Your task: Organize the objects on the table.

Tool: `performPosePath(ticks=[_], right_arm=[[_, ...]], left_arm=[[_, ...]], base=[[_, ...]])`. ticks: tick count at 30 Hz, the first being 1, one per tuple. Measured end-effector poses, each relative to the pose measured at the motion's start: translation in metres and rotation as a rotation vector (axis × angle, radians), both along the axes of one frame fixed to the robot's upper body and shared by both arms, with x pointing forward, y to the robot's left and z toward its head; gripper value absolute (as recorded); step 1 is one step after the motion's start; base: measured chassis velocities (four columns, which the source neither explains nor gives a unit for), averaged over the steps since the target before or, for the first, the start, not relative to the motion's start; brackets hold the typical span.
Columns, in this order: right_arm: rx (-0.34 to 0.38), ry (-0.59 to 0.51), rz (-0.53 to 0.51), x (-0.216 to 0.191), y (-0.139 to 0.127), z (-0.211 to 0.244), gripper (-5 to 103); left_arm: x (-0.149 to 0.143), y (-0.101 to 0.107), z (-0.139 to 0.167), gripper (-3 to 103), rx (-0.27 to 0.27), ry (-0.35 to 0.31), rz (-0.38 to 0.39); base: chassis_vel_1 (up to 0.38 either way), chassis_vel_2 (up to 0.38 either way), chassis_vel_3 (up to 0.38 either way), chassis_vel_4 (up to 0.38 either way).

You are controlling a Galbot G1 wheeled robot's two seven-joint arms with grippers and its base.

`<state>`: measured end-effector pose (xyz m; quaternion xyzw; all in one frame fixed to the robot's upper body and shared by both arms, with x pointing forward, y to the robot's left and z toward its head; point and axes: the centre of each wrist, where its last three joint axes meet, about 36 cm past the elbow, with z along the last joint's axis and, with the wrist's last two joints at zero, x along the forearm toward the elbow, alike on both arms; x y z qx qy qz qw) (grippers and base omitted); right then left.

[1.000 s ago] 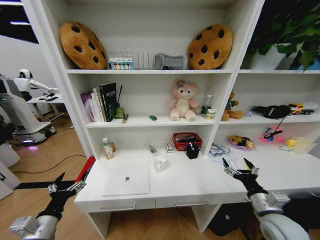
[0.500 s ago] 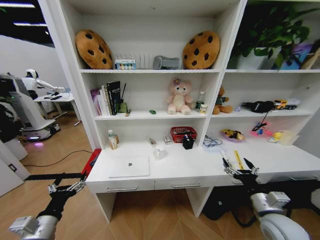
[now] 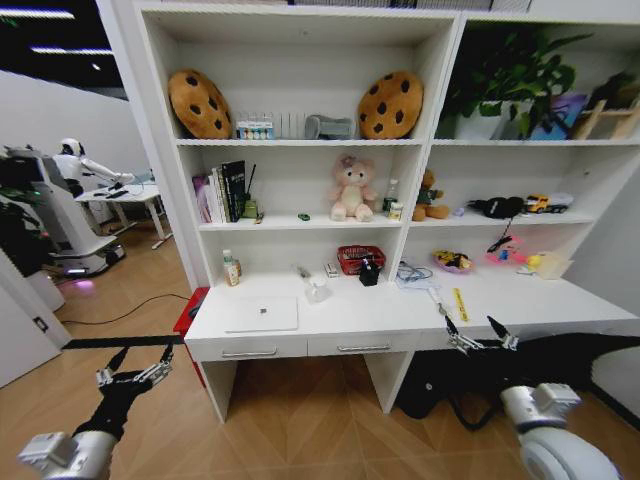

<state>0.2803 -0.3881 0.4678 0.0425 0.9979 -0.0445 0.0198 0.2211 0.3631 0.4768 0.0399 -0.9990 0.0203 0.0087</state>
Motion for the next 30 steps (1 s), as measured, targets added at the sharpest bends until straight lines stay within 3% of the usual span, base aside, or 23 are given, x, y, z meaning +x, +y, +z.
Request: performPosePath(ticks=[9, 30], right_arm=[[0.0, 0.0, 0.0, 0.0, 0.0, 0.0, 100], [0.0, 0.0, 0.0, 0.0, 0.0, 0.0, 100]], left_arm=[[0.0, 0.0, 0.0, 100, 0.0, 0.0, 0.0], [0.0, 0.0, 0.0, 100, 0.0, 0.0, 0.0]], base=[[0.134, -0.128, -0.13, 0.132], [0.008, 0.006, 0.005, 0.005]])
